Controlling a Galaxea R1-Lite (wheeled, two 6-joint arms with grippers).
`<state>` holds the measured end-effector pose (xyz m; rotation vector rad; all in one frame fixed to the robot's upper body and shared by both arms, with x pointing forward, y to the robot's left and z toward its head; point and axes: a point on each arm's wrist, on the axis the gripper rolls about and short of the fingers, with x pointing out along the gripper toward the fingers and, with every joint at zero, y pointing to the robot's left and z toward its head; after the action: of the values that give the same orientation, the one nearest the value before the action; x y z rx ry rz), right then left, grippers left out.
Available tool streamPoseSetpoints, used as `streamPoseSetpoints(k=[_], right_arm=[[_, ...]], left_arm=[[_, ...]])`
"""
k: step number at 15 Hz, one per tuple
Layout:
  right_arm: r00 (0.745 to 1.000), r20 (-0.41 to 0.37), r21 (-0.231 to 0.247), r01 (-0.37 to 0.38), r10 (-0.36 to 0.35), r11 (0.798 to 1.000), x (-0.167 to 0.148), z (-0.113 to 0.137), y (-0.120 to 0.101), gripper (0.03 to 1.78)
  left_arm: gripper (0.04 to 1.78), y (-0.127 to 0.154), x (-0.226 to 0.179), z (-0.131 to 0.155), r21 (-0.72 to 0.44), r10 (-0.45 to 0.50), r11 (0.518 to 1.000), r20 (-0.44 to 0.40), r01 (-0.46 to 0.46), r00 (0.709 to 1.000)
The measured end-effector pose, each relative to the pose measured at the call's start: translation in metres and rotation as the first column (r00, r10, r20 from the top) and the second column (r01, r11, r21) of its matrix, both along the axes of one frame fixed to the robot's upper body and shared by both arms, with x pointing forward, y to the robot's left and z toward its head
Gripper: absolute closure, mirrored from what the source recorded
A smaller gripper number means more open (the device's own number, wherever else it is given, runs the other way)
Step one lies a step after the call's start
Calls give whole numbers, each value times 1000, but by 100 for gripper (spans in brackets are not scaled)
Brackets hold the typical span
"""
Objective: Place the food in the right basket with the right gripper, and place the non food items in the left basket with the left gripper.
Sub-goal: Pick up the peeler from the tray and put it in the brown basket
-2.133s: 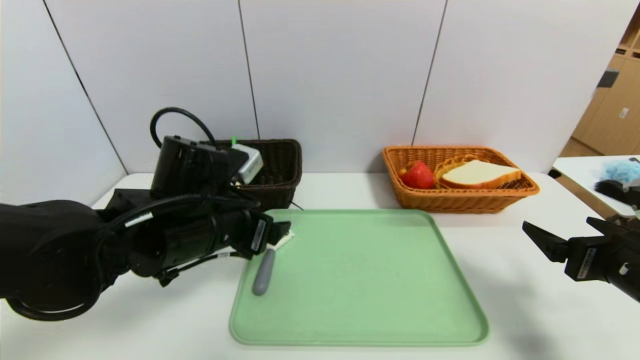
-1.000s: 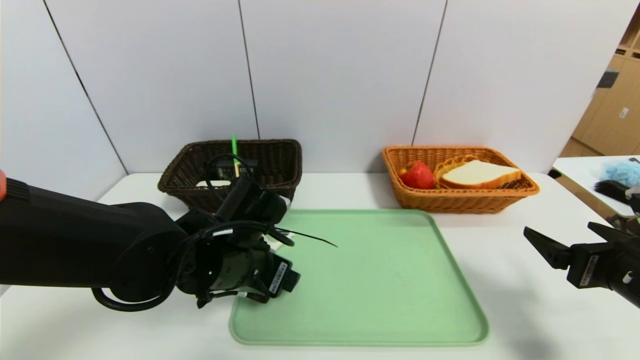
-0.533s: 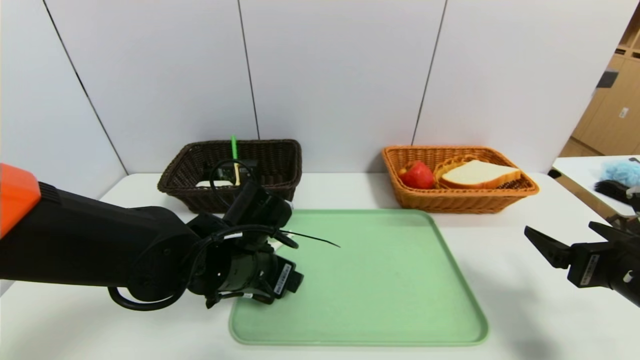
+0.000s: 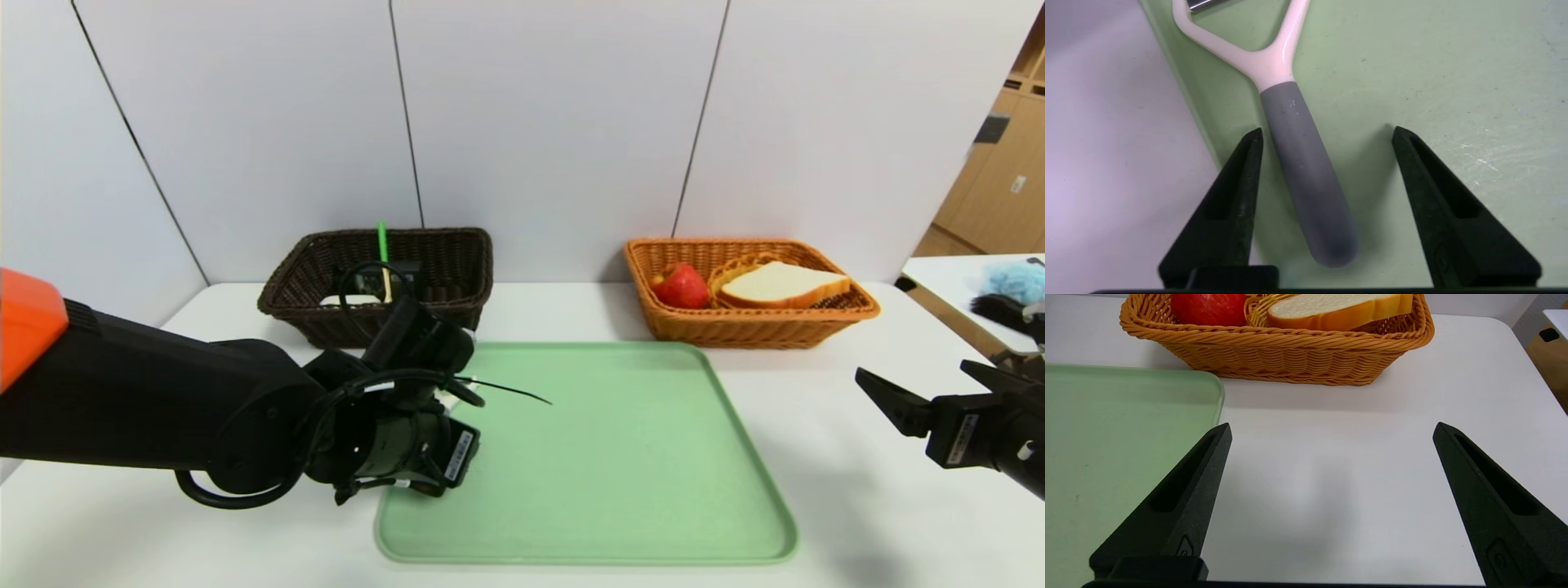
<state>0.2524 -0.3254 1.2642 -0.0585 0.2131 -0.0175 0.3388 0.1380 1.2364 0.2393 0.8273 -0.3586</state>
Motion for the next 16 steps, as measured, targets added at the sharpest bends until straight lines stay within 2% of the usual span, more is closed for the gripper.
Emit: streamPoseSetpoints(k=[3, 5, 12, 14, 16], right_arm=[[1000, 1, 1, -1, 1, 1000, 0, 0, 0, 11], [1000, 3, 1, -1, 1, 1000, 0, 1, 0, 11], [1000, 6, 1, 0, 0, 1000, 1, 2, 0, 11], [1000, 4, 1, 0, 0, 1000, 1, 1, 0, 11], [1000, 3, 1, 1, -1, 1000, 1, 1, 0, 11]], left_arm=[[103, 0, 0, 0, -1, 0, 1000, 0, 0, 1000], [154, 0, 0, 0, -1, 0, 1000, 0, 0, 1000], [154, 0, -1, 4, -11, -2, 1000, 15, 2, 1000], [154, -2, 1, 22, -61, -6, 998, 96, 12, 995], [154, -2, 2, 50, -84, -26, 996, 202, 44, 979]])
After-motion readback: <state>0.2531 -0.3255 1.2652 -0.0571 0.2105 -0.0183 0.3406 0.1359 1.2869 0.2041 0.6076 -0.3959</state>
